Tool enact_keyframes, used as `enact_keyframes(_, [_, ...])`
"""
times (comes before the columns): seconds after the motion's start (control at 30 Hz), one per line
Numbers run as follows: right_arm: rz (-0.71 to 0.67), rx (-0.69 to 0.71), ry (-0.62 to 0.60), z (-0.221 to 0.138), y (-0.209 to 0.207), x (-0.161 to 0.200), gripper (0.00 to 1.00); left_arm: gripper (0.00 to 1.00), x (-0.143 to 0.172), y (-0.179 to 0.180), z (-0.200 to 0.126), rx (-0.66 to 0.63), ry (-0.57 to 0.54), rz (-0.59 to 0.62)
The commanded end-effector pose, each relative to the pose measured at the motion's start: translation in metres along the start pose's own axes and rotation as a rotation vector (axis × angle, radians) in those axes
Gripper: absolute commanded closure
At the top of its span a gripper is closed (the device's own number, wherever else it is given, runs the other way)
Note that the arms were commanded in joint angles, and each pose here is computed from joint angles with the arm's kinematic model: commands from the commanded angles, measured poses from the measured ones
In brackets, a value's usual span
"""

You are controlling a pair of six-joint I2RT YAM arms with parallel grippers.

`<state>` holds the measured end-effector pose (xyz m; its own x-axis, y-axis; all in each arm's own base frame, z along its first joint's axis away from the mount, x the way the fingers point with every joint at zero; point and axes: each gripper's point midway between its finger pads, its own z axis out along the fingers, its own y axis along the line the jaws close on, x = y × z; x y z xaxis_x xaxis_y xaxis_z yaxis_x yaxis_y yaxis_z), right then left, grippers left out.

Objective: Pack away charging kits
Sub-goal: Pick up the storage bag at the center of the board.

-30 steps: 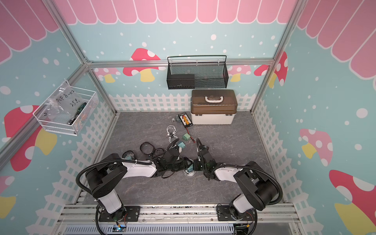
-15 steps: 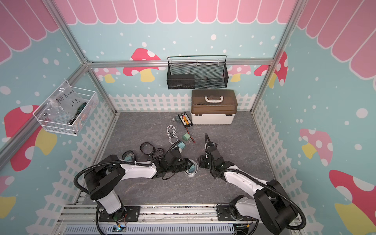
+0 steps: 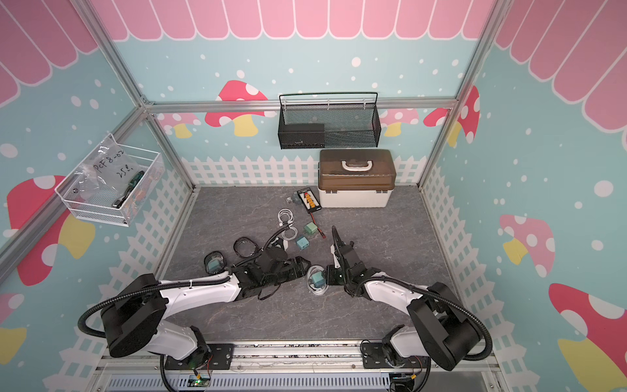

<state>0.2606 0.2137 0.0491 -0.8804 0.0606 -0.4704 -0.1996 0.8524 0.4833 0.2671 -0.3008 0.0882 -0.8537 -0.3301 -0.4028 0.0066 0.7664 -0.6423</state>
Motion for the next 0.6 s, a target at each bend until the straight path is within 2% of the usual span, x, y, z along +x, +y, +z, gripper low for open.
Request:
enact_keyframes(0.0, [0.007, -0.004, -0.012, 0.002, 0.003, -0.005, 0.83, 0.16, -0.004, 0.008, -0.004, -0.01, -0.03, -0.009])
enact_keyframes(0.07, [0.014, 0.012, -0.017, 0.002, -0.001, -0.004, 0.93, 0.16, -0.004, 0.006, -0.005, 0.005, -0.035, -0.011])
enact_keyframes(0.17, [0.017, 0.029, -0.025, 0.0, -0.006, -0.002, 1.0, 0.16, -0.003, 0.004, -0.004, 0.019, -0.025, -0.008])
enact_keyframes(0.57, [0.041, 0.092, -0.054, -0.005, -0.028, 0.002, 1.0, 0.17, 0.013, 0.0, 0.017, 0.054, 0.041, -0.019])
